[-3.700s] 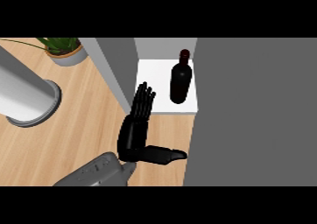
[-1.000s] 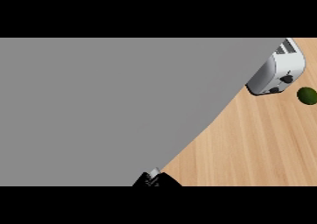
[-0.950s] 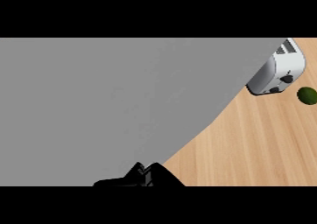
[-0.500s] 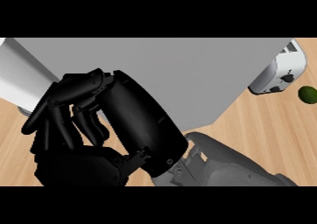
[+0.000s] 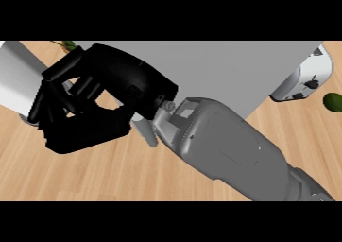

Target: Pick up the wine, place it into the cabinet and close the cabinet

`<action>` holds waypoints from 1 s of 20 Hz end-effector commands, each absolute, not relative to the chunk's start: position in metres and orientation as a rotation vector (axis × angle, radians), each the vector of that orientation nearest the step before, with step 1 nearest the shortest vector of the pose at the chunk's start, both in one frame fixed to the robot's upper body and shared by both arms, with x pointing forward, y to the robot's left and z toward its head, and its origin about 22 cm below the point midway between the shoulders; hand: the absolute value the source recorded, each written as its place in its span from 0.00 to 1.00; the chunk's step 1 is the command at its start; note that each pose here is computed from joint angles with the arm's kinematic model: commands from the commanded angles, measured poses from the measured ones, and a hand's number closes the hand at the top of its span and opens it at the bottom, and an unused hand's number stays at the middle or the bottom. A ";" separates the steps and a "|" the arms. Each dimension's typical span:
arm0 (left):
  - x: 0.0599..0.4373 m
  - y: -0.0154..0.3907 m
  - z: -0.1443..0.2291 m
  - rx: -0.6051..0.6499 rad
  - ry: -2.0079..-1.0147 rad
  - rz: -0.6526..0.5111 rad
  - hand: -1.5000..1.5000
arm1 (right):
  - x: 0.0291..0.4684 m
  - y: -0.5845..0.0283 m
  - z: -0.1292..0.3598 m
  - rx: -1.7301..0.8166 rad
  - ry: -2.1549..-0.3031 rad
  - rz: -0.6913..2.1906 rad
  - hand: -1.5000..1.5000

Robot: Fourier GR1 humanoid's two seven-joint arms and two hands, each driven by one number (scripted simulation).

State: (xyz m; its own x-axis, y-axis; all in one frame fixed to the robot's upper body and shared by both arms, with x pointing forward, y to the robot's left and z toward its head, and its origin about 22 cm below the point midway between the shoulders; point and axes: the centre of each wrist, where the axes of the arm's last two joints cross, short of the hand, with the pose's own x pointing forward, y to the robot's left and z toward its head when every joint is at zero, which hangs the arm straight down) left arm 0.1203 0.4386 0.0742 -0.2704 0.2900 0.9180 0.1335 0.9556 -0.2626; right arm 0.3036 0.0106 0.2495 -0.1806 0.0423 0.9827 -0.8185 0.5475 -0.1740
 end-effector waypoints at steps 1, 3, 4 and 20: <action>0.124 0.432 0.072 -0.381 -1.901 0.178 0.00 | 0.324 0.015 0.232 0.774 -1.359 1.113 1.00; 0.114 0.436 0.072 -0.402 -1.886 0.171 0.00 | 0.333 0.014 0.227 0.797 -1.277 1.166 1.00; 0.119 0.439 0.066 -0.369 -1.895 0.166 0.00 | 0.334 0.025 0.226 0.804 -1.230 1.203 1.00; 0.113 0.466 0.062 -0.340 -1.895 0.177 0.00 | 0.395 0.005 0.192 1.008 -1.162 1.011 1.00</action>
State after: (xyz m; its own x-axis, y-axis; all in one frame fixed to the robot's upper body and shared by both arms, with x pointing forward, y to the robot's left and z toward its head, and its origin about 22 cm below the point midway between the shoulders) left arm 0.1130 0.4574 0.0723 -0.2758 0.2849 0.9180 0.1125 0.9581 -0.2636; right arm 0.3838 0.0125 0.2061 0.0330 0.1381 0.9899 -0.9851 0.1720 0.0089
